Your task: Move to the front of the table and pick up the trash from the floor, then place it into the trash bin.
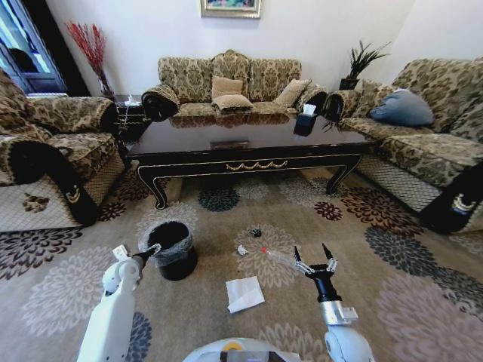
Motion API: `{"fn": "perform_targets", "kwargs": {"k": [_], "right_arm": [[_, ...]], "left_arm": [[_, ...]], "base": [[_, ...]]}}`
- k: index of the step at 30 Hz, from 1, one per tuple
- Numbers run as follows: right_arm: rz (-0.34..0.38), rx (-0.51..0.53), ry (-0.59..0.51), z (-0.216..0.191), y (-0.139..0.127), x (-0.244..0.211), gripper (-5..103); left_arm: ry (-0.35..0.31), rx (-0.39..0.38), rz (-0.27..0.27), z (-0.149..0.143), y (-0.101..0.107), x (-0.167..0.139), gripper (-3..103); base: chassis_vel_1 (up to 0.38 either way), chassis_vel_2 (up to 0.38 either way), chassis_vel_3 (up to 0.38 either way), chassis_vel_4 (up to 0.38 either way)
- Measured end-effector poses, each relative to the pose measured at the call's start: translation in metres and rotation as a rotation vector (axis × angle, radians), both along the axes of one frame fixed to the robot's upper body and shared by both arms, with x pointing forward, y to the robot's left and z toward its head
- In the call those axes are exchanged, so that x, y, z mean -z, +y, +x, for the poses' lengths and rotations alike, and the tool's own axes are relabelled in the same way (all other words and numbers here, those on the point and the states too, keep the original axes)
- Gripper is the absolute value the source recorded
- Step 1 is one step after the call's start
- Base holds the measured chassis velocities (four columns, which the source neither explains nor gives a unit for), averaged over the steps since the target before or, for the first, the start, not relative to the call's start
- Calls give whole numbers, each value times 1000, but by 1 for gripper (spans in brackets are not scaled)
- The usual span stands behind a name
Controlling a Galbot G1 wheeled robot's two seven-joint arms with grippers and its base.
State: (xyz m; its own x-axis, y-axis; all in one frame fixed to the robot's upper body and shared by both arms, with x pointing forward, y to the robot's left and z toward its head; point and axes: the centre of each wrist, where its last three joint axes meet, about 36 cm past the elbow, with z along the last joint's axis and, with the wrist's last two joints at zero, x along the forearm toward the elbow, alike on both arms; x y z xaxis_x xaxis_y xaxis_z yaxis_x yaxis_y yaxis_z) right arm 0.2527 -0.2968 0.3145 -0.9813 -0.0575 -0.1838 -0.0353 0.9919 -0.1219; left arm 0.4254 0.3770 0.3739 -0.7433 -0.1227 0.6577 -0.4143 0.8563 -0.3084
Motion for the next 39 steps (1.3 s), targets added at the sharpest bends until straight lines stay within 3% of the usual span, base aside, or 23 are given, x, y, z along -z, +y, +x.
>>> {"fn": "perform_targets", "kwargs": {"k": [7,11,13,16,19,24,28,29,33,34,37,38,39], "right_arm": [[12,-7,3,-1,3,-2,100],[51,10,25,-1,8,-3,100],[51,11,25,0,8,-4,100],[53,21,31,3,8,-2,100],[59,61,54,7,9,-1,100],[101,213,169,23,13,3,100],[232,329,289,36,19,6,100],[232,329,289,36,19,6,100],[388,406,393,60,26,3,100],[388,406,393,60,26,3,100],[526,471,508,89,33,-2,100],[526,471,508,89,33,-2,100],[593,519,568,101,39,-5,100]], "left_arm": [[17,-1,14,-1,3,6,49],[24,-10,26,-5,7,7,28],[25,-12,31,-7,8,7,28],[32,-16,48,-16,13,4,11],[41,-19,63,-22,16,0,3],[23,-17,91,-37,20,-20,2],[-25,-9,116,-50,16,-46,2],[-25,-9,116,-50,16,-46,2],[-38,-6,131,-80,12,-59,2],[-38,-6,131,-80,12,-59,2],[-30,-33,147,-111,13,-67,2],[-30,-33,147,-111,13,-67,2],[-34,-45,147,-120,14,-71,2]], "base": [[0,0,0,0],[0,0,0,0],[0,0,0,0],[0,0,0,0],[0,0,0,0],[0,0,0,0],[0,0,0,0],[0,0,0,0],[0,0,0,0],[0,0,0,0],[0,0,0,0],[0,0,0,0],[0,0,0,0]]}}
